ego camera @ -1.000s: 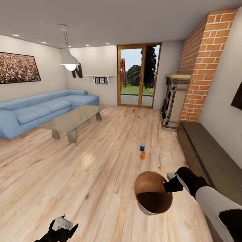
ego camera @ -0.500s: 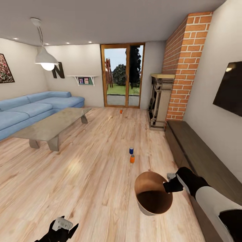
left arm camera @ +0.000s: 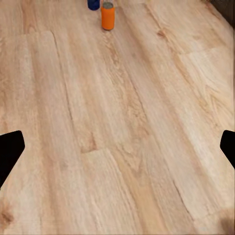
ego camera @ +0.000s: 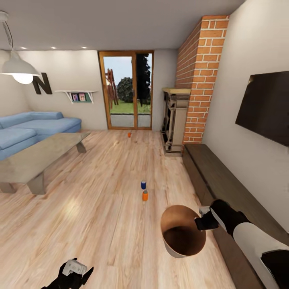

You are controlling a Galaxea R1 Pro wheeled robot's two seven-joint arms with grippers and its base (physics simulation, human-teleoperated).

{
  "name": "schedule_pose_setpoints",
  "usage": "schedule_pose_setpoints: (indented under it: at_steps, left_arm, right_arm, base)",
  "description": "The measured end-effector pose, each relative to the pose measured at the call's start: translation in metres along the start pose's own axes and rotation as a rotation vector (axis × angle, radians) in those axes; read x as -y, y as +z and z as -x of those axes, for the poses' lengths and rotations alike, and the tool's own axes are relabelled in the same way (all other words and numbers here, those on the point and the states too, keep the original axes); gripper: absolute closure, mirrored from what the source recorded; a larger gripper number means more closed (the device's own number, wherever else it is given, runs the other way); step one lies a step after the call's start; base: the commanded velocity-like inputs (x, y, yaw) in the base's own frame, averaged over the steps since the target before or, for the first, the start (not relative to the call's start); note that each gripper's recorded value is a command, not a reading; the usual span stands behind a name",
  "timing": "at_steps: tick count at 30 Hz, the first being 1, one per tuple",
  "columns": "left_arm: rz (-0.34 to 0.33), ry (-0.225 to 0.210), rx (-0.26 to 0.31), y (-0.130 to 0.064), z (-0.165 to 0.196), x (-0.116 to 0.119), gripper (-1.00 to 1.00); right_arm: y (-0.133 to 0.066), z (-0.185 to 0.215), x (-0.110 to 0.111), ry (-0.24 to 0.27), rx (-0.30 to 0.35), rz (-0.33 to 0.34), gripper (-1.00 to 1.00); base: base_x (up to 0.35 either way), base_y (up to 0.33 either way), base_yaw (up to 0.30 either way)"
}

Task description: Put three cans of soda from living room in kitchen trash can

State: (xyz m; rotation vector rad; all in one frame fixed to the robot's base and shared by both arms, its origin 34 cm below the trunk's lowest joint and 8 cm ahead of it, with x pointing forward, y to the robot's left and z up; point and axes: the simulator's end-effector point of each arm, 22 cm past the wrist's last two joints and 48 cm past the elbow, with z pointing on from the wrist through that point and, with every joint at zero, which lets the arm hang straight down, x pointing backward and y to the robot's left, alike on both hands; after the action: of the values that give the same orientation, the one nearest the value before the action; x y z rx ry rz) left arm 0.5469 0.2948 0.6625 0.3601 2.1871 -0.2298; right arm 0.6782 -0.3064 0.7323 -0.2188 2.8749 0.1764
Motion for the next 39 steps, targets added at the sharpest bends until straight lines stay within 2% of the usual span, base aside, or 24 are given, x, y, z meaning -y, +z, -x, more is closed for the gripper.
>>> schedule_pose_setpoints:
  at_steps: [9, 33, 39]
  left_arm:
    - [-0.001, 0.000, -0.001, 0.0002, -0.0004, 0.0008, -1.00]
    - [-0.003, 0.000, -0.002, 0.0004, -0.0009, 0.0017, -1.00]
    - [-0.003, 0.000, -0.002, 0.0004, -0.0007, 0.0017, -1.00]
  right_arm:
    - [0.0004, -0.0004, 0.0001, -0.005, -0.002, -0.004, 1.00]
    - [0.0007, -0.0001, -0.0020, -0.004, -0.002, 0.001, 1.00]
    - [0.0008, 0.0001, -0.0031, -0.002, -0.001, 0.004, 1.00]
  base:
    - [0.328, 0.000, -0.216]
    - [0.328, 0.060, -0.017]
    - [0.328, 0.078, -0.165]
